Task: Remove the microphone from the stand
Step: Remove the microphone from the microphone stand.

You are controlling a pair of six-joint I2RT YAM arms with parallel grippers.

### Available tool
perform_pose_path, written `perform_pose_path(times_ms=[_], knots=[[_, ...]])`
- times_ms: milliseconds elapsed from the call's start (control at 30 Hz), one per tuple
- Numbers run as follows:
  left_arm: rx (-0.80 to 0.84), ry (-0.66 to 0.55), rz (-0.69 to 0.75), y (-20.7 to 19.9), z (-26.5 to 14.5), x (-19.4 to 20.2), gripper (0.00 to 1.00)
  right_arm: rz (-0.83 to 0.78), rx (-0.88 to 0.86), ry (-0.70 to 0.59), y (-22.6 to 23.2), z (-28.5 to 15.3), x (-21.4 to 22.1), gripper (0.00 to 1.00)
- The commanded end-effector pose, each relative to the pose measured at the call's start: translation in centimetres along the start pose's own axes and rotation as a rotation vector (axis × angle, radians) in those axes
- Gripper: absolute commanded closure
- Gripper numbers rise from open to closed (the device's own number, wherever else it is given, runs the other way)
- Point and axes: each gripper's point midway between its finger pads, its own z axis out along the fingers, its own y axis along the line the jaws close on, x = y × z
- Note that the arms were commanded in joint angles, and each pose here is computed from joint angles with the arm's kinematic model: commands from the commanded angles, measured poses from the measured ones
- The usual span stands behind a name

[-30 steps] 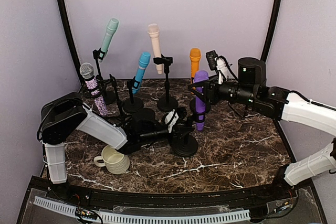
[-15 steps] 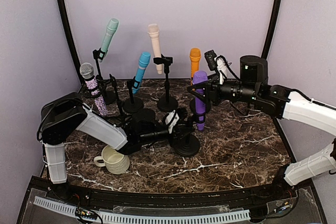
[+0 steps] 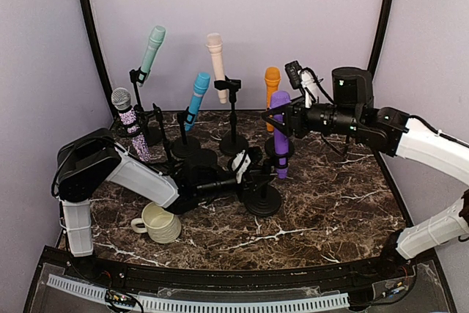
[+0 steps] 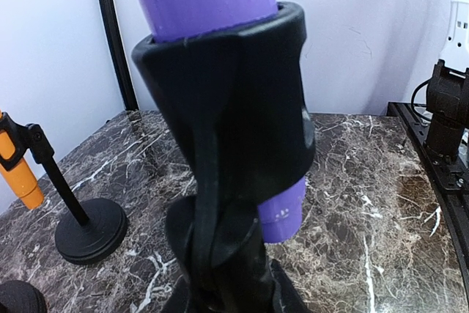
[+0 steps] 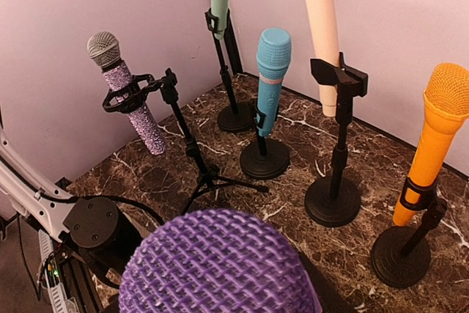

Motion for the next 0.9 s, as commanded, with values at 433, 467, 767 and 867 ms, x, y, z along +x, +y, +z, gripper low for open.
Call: perform_pose_path(times_ms=[433, 467, 767, 867], knots=[[0.026, 0.275, -0.022, -1.3, -1.0, 8.7, 1.00, 0.113, 0.264, -0.476, -3.1, -6.3, -14.1, 0.70], [0.027, 0.274, -0.021, -1.3, -1.0, 8.6, 1.00, 0.115, 0.268, -0.481, -3.2, -6.5, -14.1, 0.70], [0.029, 0.278, -0.020, -1.4, -0.9, 8.7, 1.00, 0.097, 0.255, -0.515, -2.6, -7.2, -15.6, 0.70], [0.029, 0.278, -0.020, -1.4, -0.9, 8.7, 1.00, 0.091, 0.257, -0.523, -2.6, -7.4, -16.1, 0.70]])
